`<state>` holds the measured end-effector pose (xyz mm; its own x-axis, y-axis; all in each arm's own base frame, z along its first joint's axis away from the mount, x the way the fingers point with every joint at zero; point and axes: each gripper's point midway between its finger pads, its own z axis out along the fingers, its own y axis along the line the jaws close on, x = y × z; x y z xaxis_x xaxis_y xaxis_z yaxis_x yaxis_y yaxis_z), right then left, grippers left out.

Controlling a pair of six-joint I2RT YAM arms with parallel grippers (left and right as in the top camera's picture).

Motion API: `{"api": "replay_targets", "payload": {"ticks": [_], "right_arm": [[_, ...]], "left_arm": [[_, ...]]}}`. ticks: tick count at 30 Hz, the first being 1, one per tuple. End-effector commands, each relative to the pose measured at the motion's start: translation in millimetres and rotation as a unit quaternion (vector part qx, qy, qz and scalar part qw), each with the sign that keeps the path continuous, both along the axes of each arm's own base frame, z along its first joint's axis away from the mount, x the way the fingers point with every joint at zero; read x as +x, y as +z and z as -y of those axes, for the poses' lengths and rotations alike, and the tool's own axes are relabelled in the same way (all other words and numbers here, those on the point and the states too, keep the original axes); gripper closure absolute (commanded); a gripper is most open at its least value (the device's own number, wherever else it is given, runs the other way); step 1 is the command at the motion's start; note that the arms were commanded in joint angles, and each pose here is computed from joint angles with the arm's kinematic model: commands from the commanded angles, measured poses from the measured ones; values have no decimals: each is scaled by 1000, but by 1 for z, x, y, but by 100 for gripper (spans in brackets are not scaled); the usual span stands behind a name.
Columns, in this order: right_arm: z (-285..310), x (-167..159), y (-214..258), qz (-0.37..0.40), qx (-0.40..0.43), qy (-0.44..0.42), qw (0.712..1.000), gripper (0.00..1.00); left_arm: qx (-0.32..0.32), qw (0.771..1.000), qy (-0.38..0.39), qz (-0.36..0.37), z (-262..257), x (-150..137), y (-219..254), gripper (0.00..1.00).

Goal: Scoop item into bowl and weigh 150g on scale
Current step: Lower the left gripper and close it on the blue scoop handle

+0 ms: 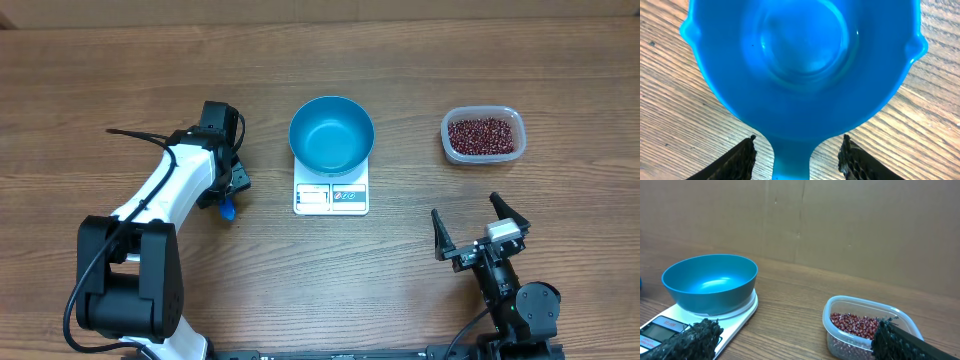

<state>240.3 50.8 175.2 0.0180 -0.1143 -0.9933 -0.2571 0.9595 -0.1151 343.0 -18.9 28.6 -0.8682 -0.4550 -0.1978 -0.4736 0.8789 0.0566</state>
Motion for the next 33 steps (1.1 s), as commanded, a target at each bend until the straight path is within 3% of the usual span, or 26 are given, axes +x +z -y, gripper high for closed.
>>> {"api": "replay_targets", "payload": {"ticks": [1, 25, 33], "right_arm": [[-1, 0, -2, 1, 2, 2, 1000, 0], [-1, 0, -2, 0, 2, 3, 1000, 0], [-1, 0, -2, 1, 2, 3, 1000, 0]], "left_arm": [[12, 1000, -3, -6, -6, -2, -5, 44], [14, 1000, -3, -17, -7, -6, -11, 64], [14, 1000, -3, -17, -7, -5, -11, 75]]}}
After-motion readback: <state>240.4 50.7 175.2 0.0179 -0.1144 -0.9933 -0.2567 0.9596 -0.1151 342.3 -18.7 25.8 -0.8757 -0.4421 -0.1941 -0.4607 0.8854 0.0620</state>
